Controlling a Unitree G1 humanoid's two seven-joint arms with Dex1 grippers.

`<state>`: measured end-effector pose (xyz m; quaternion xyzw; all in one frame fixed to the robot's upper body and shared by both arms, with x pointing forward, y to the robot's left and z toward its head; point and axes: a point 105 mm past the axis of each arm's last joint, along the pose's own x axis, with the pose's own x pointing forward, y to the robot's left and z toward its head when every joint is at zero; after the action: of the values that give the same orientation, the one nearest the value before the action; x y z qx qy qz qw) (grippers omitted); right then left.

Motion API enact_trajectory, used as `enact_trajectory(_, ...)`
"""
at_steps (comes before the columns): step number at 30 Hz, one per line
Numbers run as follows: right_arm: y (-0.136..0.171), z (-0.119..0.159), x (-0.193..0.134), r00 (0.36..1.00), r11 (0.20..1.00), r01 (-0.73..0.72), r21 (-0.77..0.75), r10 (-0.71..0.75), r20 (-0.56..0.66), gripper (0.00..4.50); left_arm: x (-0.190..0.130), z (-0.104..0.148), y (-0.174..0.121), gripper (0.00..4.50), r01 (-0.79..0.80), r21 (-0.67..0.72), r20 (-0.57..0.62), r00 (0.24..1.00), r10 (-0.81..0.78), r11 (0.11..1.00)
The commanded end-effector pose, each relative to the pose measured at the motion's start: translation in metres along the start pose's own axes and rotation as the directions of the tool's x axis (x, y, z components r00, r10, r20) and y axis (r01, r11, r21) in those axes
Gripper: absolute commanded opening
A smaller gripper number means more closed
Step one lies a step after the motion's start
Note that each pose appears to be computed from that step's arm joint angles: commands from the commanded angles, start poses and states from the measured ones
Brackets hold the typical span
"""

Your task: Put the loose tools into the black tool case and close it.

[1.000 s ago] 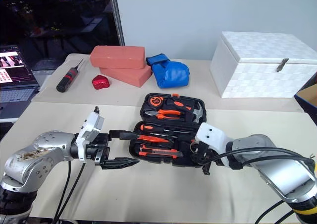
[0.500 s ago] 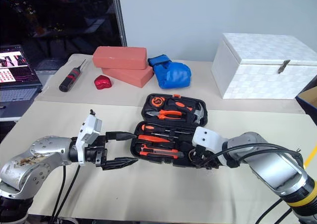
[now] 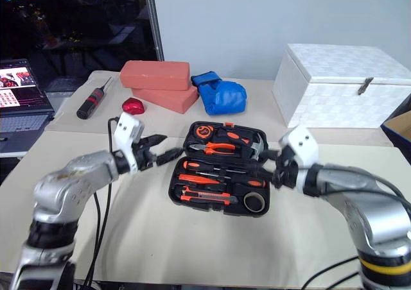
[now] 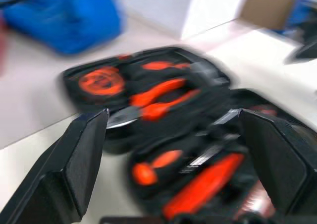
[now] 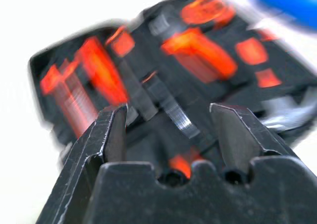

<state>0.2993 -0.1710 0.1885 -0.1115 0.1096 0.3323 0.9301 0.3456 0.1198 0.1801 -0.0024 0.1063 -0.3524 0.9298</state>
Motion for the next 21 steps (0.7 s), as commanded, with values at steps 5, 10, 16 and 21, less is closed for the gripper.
enact_trajectory(5,-0.068,-0.012,0.029,0.952,0.94,0.295,0.172,-0.274,-0.138,3.1,0.054,0.012,0.034,4.5,-0.157,-0.155,-0.118,0.983,0.14,0.975)
enact_trajectory(10,-0.087,-0.019,0.048,0.936,0.903,0.337,0.266,-0.291,-0.196,3.1,0.079,0.014,0.049,4.5,-0.184,-0.164,-0.164,0.974,0.158,0.969)
enact_trajectory(16,-0.092,-0.031,0.072,0.94,0.898,0.302,0.32,-0.224,-0.259,2.58,0.1,0.011,0.059,3.97,-0.236,-0.235,-0.173,0.965,0.198,0.943)
enact_trajectory(21,-0.089,-0.039,0.075,0.938,0.906,0.271,0.325,-0.174,-0.3,1.04,0.106,0.003,0.052,2.32,-0.201,-0.225,-0.196,0.968,0.158,0.953)
